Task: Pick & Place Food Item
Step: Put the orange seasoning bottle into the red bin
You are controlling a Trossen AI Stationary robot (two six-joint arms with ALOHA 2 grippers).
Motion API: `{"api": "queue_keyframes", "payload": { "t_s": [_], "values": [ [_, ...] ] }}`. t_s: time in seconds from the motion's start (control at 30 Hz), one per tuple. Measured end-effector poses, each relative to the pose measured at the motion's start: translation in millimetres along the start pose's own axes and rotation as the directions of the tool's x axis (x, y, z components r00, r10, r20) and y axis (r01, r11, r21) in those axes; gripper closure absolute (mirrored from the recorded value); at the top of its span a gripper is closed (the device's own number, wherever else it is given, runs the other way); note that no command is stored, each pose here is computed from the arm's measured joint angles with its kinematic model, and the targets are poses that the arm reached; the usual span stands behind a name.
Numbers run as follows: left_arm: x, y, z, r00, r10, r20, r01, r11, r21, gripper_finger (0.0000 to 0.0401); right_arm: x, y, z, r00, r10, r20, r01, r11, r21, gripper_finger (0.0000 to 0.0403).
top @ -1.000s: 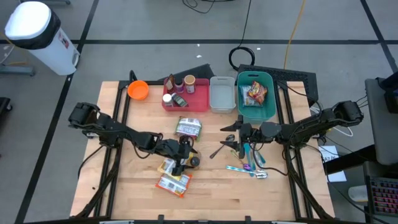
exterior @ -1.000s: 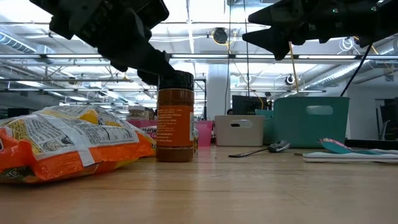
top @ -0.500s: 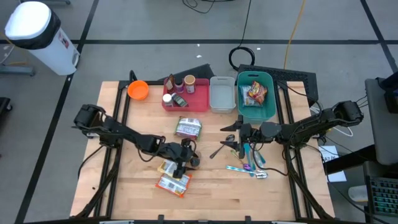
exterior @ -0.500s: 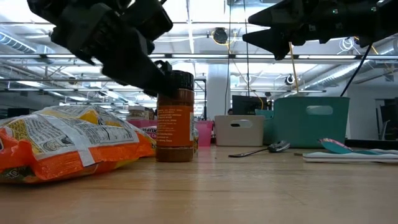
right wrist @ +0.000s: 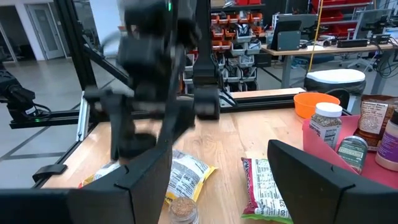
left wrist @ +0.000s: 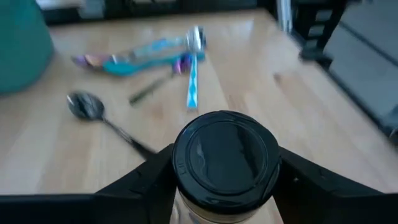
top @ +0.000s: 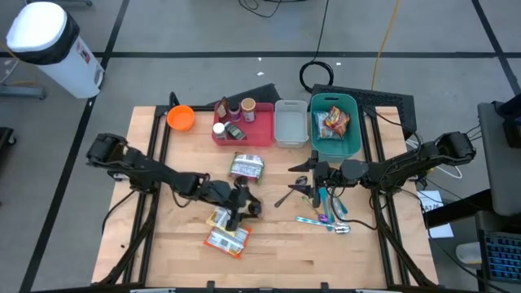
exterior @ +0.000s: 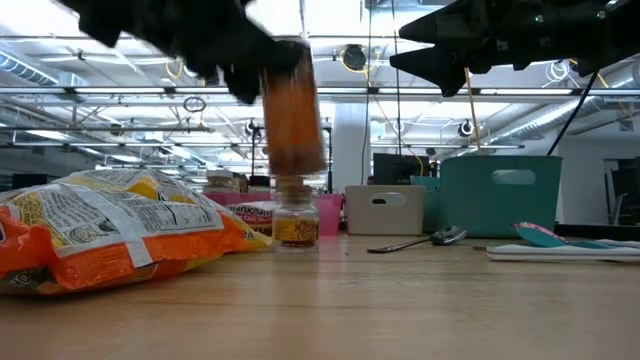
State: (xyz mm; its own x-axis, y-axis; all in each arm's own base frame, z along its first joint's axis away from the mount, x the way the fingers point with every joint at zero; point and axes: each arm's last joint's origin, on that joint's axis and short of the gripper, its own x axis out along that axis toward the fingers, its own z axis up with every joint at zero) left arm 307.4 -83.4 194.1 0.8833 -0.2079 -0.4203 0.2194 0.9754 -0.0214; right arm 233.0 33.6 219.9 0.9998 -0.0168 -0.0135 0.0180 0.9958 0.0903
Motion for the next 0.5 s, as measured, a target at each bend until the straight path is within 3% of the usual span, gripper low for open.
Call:
{"api": "queue_keyframes", "payload": {
  "t_s": [0.1, 0.23, 0.5],
  "values": [
    [-19.6, 3.9, 18.7, 0.996, 0.044, 0.075, -0.045, 0.999, 0.003, 0.0159, 0.0, 0.0, 0.0, 1.000, 0.000, 0.000, 0.000, 1.000, 0.000, 0.0147],
    [-52.3, 18.6, 41.0, 0.972, 0.174, 0.156, -0.174, 0.985, -0.015, 0.0180, 0.0, 0.0, 0.2, 1.000, 0.000, 0.002, 0.000, 1.000, 0.000, 0.0147],
    [-110.6, 68.6, 64.8, 0.855, 0.447, 0.263, -0.430, 0.895, -0.120, 0.0192, 0.0, 0.0, 0.1, 1.000, -0.001, 0.001, 0.001, 1.000, 0.000, 0.0147]
  ]
}}
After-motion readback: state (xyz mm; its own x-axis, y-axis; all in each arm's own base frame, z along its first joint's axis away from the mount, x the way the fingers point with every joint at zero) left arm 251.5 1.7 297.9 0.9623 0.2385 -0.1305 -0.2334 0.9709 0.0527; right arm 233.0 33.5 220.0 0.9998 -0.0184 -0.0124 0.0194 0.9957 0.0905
